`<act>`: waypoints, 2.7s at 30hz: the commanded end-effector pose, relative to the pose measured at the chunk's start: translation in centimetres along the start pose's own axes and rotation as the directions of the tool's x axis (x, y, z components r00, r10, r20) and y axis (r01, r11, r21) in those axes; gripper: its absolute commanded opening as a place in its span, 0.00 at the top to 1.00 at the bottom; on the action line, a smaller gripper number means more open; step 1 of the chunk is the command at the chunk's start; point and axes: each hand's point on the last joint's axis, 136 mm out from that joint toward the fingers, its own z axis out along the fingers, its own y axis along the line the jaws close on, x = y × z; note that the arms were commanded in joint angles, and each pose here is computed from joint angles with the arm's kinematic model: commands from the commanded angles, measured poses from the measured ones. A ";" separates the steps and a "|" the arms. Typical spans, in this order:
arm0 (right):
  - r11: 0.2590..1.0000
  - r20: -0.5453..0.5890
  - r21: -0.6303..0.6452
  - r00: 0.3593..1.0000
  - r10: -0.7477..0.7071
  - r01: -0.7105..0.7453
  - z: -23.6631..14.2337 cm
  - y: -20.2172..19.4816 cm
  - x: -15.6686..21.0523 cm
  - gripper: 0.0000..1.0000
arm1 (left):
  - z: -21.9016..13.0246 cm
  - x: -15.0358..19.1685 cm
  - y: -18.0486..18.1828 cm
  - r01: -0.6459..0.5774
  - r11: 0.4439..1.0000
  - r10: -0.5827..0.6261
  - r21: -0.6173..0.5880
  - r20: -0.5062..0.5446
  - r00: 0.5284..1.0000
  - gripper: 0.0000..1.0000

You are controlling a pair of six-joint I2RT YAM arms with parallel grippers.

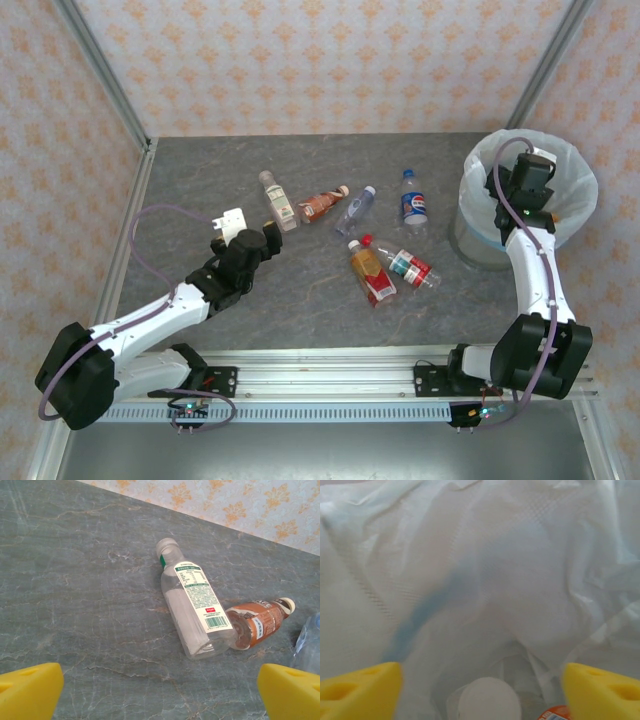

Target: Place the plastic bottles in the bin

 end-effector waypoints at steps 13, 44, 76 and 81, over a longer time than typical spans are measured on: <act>0.996 0.071 0.057 0.996 0.061 -0.065 -4.5 -1.9 -3.1 0.01 | 0.8 0.4 1.0 0.022 0.996 -0.023 -0.085 -0.015 1.000 0.00; 0.725 0.026 -0.624 0.936 -0.352 0.291 -16.4 18.3 1.9 0.01 | -3.2 -2.3 -6.2 -0.080 0.960 0.143 0.269 -0.224 0.964 0.00; 0.684 -0.436 -0.633 0.564 -0.701 0.362 -14.1 23.1 26.9 0.04 | -2.6 -1.7 -9.3 -0.174 0.917 0.291 0.360 -0.302 0.908 0.00; 0.729 -0.516 -0.601 0.537 -0.668 0.329 -14.0 21.9 29.6 0.08 | -2.3 -1.2 -9.4 -0.171 0.917 0.291 0.359 -0.313 0.904 0.00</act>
